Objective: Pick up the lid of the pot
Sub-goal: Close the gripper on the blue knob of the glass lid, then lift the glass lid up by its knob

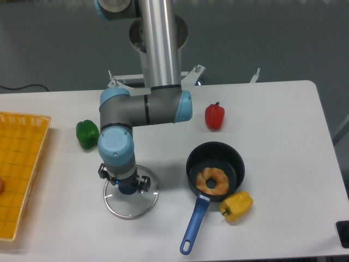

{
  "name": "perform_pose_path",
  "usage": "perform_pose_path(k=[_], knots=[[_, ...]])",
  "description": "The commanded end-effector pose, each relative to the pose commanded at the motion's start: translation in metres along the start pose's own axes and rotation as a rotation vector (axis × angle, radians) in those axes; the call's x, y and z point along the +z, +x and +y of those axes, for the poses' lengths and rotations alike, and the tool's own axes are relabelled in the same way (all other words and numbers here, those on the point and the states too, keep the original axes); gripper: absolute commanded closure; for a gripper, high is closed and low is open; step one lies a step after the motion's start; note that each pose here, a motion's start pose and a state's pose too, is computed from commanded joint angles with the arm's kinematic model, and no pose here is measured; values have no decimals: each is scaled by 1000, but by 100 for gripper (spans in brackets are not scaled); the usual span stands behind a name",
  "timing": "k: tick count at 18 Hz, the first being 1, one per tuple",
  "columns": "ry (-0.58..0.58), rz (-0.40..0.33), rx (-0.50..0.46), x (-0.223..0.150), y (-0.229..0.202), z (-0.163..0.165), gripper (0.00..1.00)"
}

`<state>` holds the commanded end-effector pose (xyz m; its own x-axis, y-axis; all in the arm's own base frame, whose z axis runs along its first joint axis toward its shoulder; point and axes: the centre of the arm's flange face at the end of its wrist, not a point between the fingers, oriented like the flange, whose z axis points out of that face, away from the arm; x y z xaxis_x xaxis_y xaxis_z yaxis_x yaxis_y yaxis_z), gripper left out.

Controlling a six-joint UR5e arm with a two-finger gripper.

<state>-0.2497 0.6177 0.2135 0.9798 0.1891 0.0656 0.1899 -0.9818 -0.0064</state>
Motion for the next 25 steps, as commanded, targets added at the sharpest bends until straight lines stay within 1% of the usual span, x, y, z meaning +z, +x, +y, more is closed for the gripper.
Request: perform_pose_path(k=[2, 4, 8, 11, 12, 17, 19, 22, 25], knots=[[0, 0, 5, 0, 0, -1, 29], [2, 1, 11, -1, 0, 0, 30], [2, 1, 15, -1, 0, -1, 38], [9, 1, 16, -4, -1, -2, 39], [12, 0, 16, -5, -2, -3, 41], [35, -9, 16, -20, -7, -10, 42], [53, -21, 46, -35, -10, -10, 42], [56, -29, 162, -62, -20, -1, 45], [28, -16, 212, -75, -31, 7, 46]])
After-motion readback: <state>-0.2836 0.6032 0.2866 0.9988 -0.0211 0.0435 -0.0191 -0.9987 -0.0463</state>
